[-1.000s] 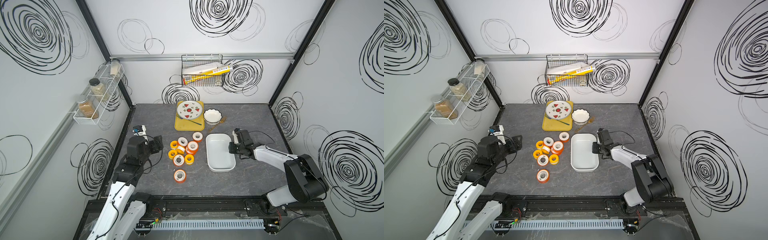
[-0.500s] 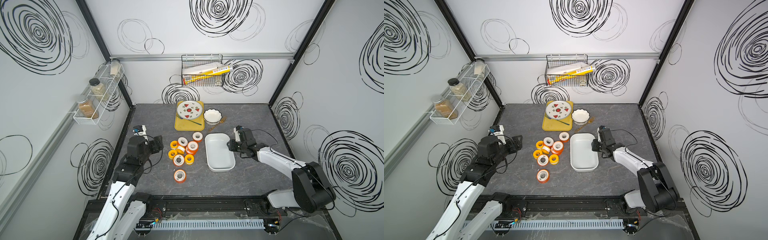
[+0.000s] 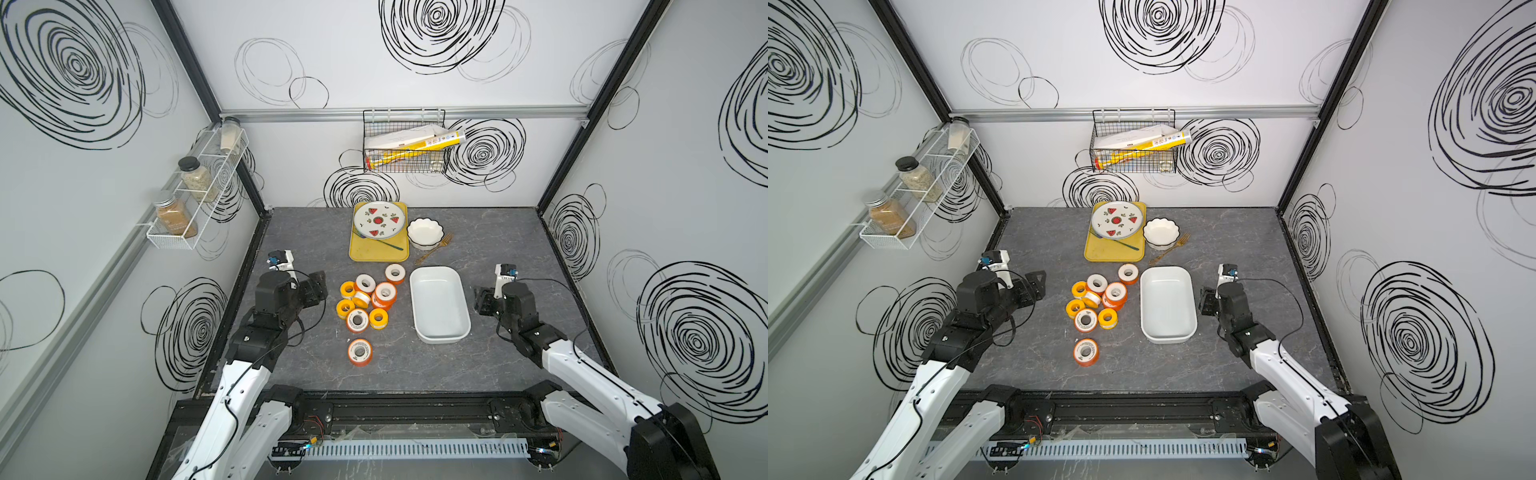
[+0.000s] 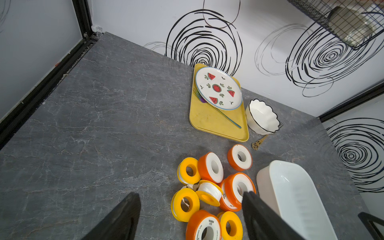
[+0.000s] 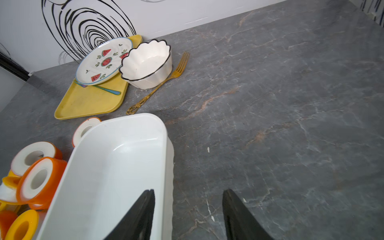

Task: Put the sealing tape into the storage box
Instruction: Adjust the storage box at the center of the board, then pick up the sealing tape at the center of the board, then place the sealing tape in the storage box.

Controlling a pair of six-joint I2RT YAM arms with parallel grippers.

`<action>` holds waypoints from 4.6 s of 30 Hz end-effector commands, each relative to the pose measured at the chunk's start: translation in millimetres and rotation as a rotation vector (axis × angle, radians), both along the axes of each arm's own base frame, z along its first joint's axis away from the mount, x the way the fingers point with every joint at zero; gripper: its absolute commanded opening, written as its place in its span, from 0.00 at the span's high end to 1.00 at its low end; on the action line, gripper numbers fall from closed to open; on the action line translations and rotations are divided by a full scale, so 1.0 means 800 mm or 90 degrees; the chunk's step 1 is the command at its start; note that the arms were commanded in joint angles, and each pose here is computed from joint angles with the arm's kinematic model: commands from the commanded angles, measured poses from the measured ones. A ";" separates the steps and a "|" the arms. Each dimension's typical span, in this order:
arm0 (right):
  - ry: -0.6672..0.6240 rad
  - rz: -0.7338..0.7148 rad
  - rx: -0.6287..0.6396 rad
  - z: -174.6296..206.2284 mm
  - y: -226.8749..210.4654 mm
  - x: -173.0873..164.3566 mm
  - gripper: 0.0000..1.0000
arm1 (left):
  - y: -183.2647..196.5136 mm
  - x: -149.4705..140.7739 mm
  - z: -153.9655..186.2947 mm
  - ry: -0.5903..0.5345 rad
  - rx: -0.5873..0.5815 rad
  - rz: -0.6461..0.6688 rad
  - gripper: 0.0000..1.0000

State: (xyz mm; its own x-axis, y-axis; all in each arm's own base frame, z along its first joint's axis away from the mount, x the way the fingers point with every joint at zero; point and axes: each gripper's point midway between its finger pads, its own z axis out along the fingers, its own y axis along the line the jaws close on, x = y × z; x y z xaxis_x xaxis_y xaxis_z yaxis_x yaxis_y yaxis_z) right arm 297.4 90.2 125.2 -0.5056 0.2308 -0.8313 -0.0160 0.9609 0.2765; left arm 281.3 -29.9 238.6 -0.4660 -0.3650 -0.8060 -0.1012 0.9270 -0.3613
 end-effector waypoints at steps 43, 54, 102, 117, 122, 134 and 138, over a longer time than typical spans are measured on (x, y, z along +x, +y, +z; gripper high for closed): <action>-0.206 -0.136 0.067 0.048 -0.062 -0.037 0.09 | -0.236 0.092 -0.169 0.342 0.205 -0.225 0.01; -0.206 -0.139 0.066 0.047 -0.063 -0.037 0.09 | -0.244 0.099 -0.200 0.366 0.220 -0.228 0.01; -0.207 -0.143 0.065 0.047 -0.064 -0.038 0.11 | -0.242 0.102 -0.199 0.357 0.237 -0.202 0.29; -0.205 -0.142 0.064 0.046 -0.064 -0.037 0.11 | -0.312 0.094 -0.092 0.258 0.183 -0.285 0.31; -0.205 -0.146 0.072 0.047 -0.065 -0.038 0.11 | -0.376 0.090 -0.088 0.249 0.165 -0.350 0.33; -0.206 -0.155 0.080 0.045 -0.067 -0.039 0.11 | -0.462 0.102 -0.153 0.267 0.149 -0.392 0.34; -0.207 -0.154 0.080 0.046 -0.067 -0.039 0.11 | -0.472 0.110 -0.179 0.276 0.142 -0.386 0.34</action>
